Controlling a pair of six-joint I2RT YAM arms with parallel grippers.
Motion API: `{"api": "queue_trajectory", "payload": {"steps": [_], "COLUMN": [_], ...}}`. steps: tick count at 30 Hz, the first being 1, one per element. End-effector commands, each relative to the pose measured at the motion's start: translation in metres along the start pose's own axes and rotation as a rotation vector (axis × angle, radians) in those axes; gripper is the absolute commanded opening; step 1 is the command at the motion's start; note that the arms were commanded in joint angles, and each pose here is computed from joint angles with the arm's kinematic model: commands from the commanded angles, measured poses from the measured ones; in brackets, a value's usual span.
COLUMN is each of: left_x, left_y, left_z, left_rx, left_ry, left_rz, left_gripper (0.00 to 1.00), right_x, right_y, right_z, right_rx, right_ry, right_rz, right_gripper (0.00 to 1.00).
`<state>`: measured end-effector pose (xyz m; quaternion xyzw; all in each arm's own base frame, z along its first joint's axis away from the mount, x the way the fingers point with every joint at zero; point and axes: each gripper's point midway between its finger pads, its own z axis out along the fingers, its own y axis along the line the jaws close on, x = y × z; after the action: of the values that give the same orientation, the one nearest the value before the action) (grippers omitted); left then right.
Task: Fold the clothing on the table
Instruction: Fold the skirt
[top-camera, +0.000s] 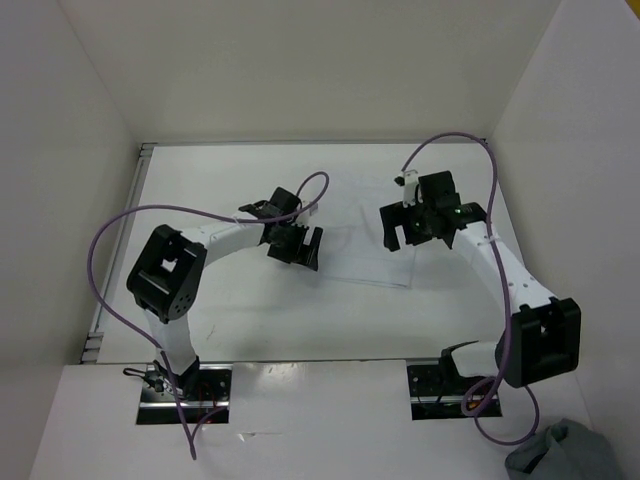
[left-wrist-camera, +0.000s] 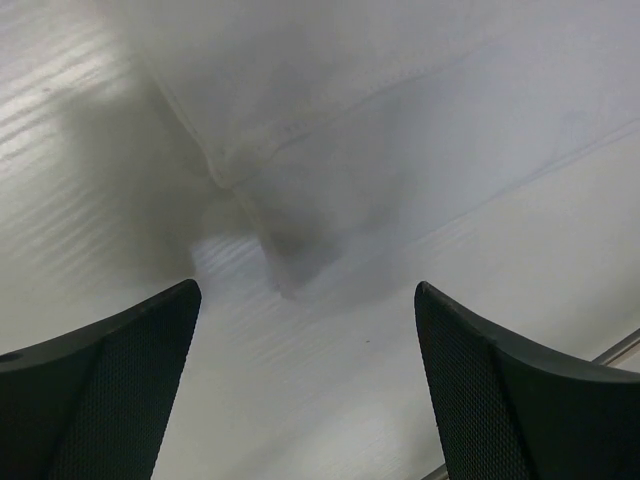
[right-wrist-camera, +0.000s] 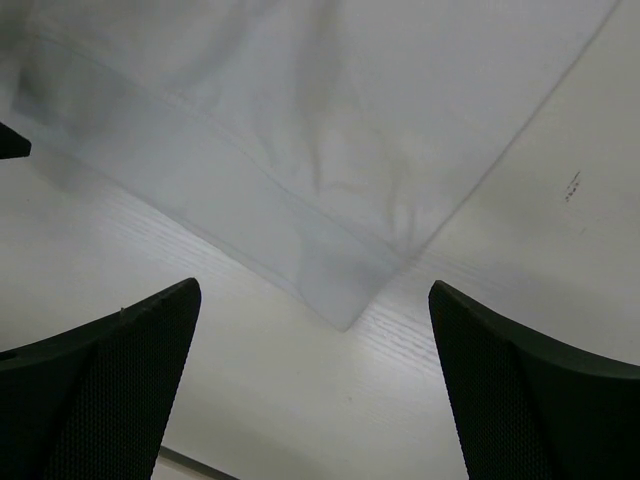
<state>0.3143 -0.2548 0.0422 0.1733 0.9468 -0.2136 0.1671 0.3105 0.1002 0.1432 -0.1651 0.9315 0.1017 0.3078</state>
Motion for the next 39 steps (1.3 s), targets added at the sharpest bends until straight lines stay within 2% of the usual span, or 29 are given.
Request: {"api": "queue_trajectory", "payload": {"steps": [1, 3, 7, 10, 14, 15, 19, 26, 32, 39], "left_x": [-0.008, -0.005, 0.005, 0.015, 0.017, 0.015, 0.001, -0.041, -0.071, -0.066], "left_y": [-0.008, -0.013, -0.024, -0.032, -0.033, -0.027, -0.02, -0.02, -0.026, -0.017], "left_z": [-0.002, 0.001, 0.012, 0.018, 0.019, 0.02, 0.023, 0.025, 0.024, 0.027], "left_rx": [0.072, 0.124, 0.219, 0.283, 0.295, 0.279, 0.274, 0.29, 0.307, 0.32], "left_ry": [-0.037, -0.026, -0.012, 0.028, 0.033, 0.02, -0.03, -0.137, -0.176, -0.173], "left_rz": [-0.015, -0.031, -0.061, -0.086, -0.098, -0.113, -0.186, -0.322, -0.311, -0.334], "left_gripper": [0.94, 0.91, 0.78, 0.64, 0.2, 0.0, 0.0, 0.0, 0.0, 0.0], "right_x": [0.002, 0.005, 0.016, 0.018, 0.015, 0.015, 0.018, 0.049, 0.068, 0.08], "right_y": [-0.005, -0.021, -0.036, -0.036, -0.036, -0.036, -0.033, -0.031, -0.039, -0.038], "right_z": [-0.005, -0.004, 0.006, 0.012, 0.009, 0.009, 0.019, 0.05, 0.074, 0.087], "right_rx": [0.018, 0.057, 0.059, 0.039, 0.032, 0.032, 0.002, -0.041, -0.056, -0.077], "right_ry": [-0.031, -0.022, 0.029, 0.05, 0.035, 0.035, 0.066, 0.241, 0.353, 0.431], "right_rz": [0.016, 0.053, 0.108, 0.121, 0.126, 0.126, 0.134, 0.179, 0.216, 0.238], "right_gripper": [1.0, 1.0, 1.0, 1.0, 1.0, 1.0, 1.0, 1.0, 1.0, 0.95]}}
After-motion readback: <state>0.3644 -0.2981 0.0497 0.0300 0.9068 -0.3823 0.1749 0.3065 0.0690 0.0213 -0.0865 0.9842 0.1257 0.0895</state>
